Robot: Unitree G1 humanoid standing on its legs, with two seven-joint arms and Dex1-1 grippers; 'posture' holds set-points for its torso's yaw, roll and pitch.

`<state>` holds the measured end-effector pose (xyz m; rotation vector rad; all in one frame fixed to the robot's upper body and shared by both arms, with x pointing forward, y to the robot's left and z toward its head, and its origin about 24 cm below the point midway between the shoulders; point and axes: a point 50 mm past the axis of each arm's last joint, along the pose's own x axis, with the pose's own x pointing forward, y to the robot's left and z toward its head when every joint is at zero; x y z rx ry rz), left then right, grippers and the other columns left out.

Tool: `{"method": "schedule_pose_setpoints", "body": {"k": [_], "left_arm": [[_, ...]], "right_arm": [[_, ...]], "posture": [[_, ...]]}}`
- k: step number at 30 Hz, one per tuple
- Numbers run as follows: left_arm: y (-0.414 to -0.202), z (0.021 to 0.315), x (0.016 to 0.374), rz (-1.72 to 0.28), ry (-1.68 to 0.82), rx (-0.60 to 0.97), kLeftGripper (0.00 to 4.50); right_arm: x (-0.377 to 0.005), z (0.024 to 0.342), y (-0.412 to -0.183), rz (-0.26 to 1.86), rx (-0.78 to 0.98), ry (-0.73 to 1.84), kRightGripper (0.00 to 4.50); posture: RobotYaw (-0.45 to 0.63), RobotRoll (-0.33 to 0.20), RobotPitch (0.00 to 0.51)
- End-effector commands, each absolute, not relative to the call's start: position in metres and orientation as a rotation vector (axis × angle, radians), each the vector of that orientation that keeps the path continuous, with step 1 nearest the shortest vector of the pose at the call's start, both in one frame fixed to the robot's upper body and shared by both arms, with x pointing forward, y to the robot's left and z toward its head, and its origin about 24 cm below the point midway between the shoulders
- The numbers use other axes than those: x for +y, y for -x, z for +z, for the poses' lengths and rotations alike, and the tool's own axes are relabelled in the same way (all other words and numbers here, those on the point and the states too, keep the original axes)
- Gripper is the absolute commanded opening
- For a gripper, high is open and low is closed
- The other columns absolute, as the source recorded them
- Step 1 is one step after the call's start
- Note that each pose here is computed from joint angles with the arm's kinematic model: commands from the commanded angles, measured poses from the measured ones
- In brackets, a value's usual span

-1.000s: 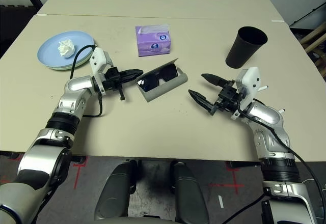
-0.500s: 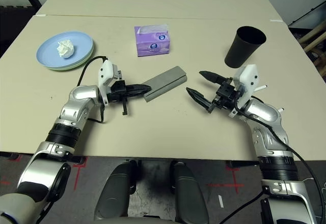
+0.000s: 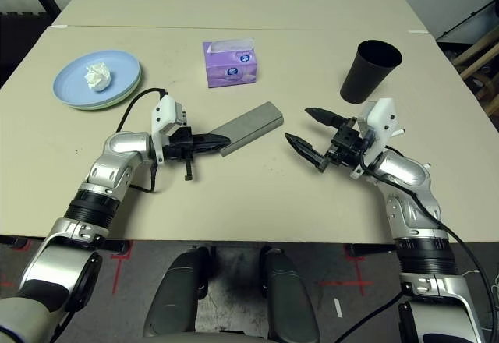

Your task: Organize and tidy the items on the table.

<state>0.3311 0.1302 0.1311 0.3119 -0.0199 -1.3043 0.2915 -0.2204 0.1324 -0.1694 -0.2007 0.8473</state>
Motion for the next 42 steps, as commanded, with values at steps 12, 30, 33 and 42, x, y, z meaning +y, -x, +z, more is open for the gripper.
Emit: {"method": "schedule_pose_setpoints", "body": {"k": [12,30,33,42], "left_arm": [[-0.332,0.18,0.153,-1.389,-0.267,-0.188,0.02],[-0.328,0.158,0.133,-1.553,-0.316,-0.171,4.47],[-0.327,0.16,0.125,-1.564,-0.304,-0.193,4.47],[-0.325,0.161,0.115,-1.571,-0.285,-0.22,4.47]], "right_arm": [[-0.227,0.132,-0.294,0.848,-0.198,0.18,4.5],[-0.244,0.146,-0.293,0.795,-0.076,0.203,4.5],[-0.254,0.152,-0.29,0.787,-0.022,0.217,4.5],[-0.276,0.187,-0.292,0.808,0.255,0.48,4.5]], "posture": [[0.12,0.0,0.186],[0.07,0.0,0.208],[0.07,0.0,0.2],[0.06,0.0,0.198]]}}
